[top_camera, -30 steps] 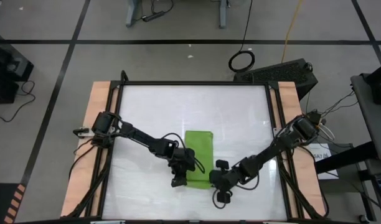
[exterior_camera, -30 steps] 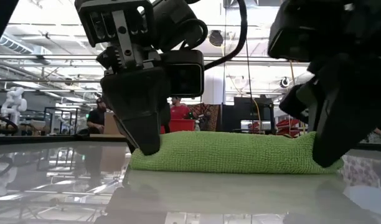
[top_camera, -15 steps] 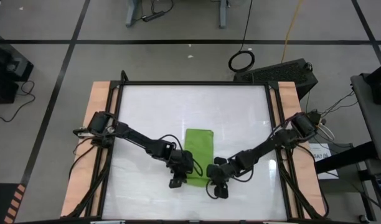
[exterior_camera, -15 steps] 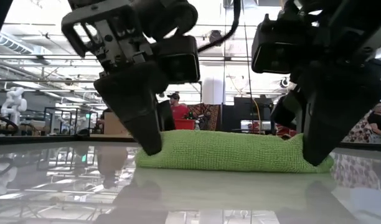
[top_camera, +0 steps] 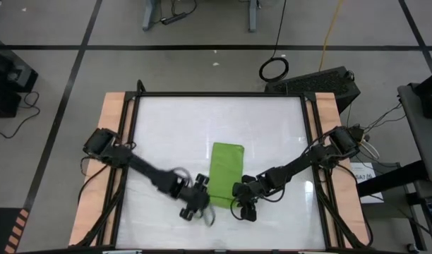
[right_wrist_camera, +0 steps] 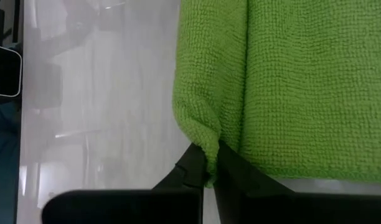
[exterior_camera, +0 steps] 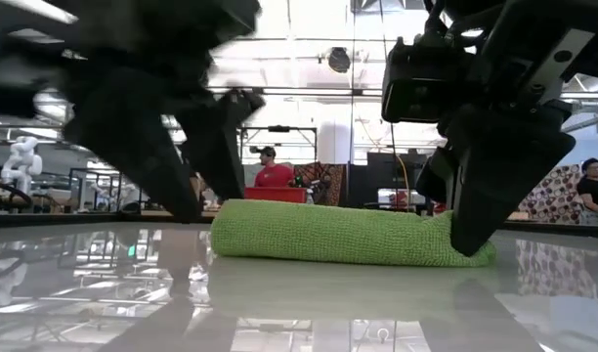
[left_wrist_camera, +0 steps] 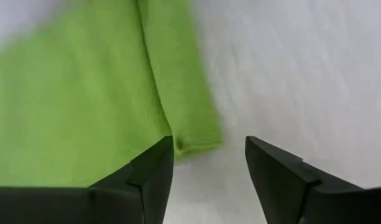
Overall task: Roll towel into tight, uniform cylinder
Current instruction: Roll the green microfiber towel
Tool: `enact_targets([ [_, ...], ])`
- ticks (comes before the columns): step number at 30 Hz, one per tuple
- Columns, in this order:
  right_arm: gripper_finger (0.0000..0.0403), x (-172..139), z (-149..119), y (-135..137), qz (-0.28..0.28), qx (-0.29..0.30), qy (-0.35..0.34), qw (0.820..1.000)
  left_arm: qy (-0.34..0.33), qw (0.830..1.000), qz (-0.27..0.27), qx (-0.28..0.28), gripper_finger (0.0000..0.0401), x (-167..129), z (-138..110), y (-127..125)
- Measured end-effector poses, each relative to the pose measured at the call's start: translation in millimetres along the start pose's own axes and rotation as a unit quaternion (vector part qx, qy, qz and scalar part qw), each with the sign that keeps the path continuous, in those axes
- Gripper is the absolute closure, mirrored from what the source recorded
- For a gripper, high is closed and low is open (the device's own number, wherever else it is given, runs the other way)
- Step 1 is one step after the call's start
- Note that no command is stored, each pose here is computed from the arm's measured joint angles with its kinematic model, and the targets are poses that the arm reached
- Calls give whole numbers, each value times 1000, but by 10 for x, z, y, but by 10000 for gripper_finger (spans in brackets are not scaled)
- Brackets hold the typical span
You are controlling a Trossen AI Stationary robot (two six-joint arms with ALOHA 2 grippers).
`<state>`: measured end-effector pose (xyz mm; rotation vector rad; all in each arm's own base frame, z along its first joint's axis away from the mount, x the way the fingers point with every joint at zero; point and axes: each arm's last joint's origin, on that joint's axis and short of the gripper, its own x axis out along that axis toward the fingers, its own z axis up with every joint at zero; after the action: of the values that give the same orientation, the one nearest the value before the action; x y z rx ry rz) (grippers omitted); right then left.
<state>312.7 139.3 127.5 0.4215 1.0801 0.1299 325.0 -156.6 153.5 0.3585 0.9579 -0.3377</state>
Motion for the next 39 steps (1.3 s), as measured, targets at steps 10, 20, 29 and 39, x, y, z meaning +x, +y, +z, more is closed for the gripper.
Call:
enact_targets([
  [10,394,-1,30,-30,5,5,-2,1000,-28,971,142,193,195,-80,89,-459],
  [20,394,1,35,-25,8,11,-5,1000,20,966,123,227,195,257,-45,-403],
  [29,394,1,38,-22,10,13,-6,1000,20,982,71,175,206,320,-62,-200],
  [39,365,-94,73,25,22,3,-22,1000,28,991,19,132,332,413,-120,18],
])
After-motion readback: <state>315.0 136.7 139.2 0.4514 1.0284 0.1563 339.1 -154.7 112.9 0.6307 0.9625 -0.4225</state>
